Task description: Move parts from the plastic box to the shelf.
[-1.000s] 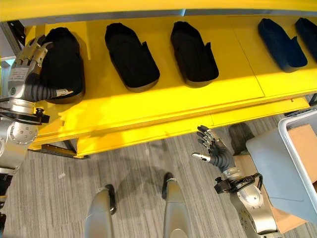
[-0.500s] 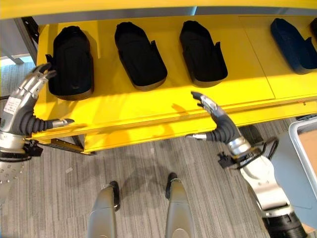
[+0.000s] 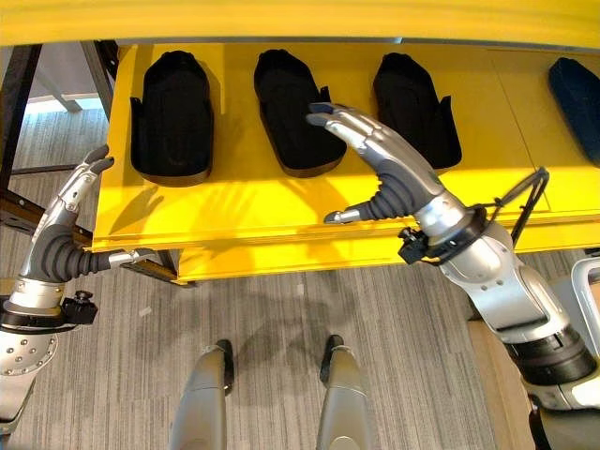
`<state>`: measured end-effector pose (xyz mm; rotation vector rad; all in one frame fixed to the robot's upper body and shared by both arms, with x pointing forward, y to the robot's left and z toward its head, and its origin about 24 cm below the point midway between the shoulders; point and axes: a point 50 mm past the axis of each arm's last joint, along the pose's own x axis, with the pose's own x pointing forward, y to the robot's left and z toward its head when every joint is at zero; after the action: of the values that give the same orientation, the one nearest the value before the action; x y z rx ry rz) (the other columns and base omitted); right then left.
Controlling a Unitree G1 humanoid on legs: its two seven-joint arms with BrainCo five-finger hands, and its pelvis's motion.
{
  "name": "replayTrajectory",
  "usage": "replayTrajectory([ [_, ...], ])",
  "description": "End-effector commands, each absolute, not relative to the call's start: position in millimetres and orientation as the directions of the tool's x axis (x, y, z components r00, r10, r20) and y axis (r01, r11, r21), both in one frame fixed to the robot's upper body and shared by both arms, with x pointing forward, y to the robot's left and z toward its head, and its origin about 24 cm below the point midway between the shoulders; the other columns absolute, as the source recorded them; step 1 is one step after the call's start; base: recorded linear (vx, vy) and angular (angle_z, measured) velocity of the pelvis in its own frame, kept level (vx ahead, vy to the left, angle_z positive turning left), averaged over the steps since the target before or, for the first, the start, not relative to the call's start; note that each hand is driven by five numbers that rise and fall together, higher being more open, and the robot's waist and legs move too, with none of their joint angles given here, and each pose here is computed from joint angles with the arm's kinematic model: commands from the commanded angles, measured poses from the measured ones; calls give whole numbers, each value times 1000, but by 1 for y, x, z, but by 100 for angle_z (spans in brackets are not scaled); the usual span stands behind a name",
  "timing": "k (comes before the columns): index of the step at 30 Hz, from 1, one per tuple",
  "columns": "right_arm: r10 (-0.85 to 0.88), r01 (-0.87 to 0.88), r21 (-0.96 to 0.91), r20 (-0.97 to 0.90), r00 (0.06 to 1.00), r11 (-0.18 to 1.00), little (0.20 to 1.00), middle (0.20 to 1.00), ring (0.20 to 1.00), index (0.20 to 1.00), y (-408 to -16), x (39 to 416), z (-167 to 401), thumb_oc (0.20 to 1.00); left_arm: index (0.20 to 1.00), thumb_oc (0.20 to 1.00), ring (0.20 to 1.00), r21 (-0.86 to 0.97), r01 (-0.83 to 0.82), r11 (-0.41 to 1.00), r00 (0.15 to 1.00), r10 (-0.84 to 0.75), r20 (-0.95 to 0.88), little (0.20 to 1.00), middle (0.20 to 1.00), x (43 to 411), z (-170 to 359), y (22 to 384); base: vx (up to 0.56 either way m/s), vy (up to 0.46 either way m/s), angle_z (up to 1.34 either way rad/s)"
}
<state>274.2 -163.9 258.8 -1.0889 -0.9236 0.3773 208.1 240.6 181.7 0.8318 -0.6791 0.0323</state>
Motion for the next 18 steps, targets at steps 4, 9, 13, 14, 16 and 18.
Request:
replayTrajectory([
  [4, 653, 245, -875, 477, 588, 418, 1000, 1000, 1000, 1000, -158, 294, 269, 1000, 1000, 1000, 1000, 614, -193, 765, 739, -298, 604, 1000, 1000, 199, 189, 226, -4, -10, 8],
  [9, 597, 279, -866, 490, 635, 414, 1000, 1000, 1000, 1000, -163, 312, 272, 1000, 1000, 1000, 1000, 601, -171, 781, 750, -292, 594, 1000, 1000, 198, 185, 226, -2, -4, 6],
  [13, 557, 312, -850, 517, 651, 424, 1000, 1000, 1000, 1000, -168, 320, 277, 1000, 1000, 1000, 1000, 596, -162, 786, 760, -286, 584, 1000, 1000, 199, 184, 227, 8, -2, 4],
  [14, 548, 321, -844, 526, 650, 430, 1000, 1000, 1000, 1000, -168, 321, 279, 1000, 1000, 1000, 1000, 595, -160, 787, 760, -286, 584, 1000, 1000, 199, 184, 227, 0, 0, 0],
  [16, 533, 328, -833, 541, 650, 446, 1000, 1000, 1000, 1000, -169, 322, 280, 1000, 1000, 1000, 1000, 593, -155, 790, 764, -285, 579, 1000, 1000, 200, 182, 227, 0, 0, 0],
  [18, 489, 347, -803, 577, 654, 484, 1000, 1000, 1000, 1000, -175, 325, 282, 1000, 1000, 1000, 1000, 588, -149, 795, 768, -282, 575, 1000, 1000, 200, 181, 227, 0, 0, 0],
])
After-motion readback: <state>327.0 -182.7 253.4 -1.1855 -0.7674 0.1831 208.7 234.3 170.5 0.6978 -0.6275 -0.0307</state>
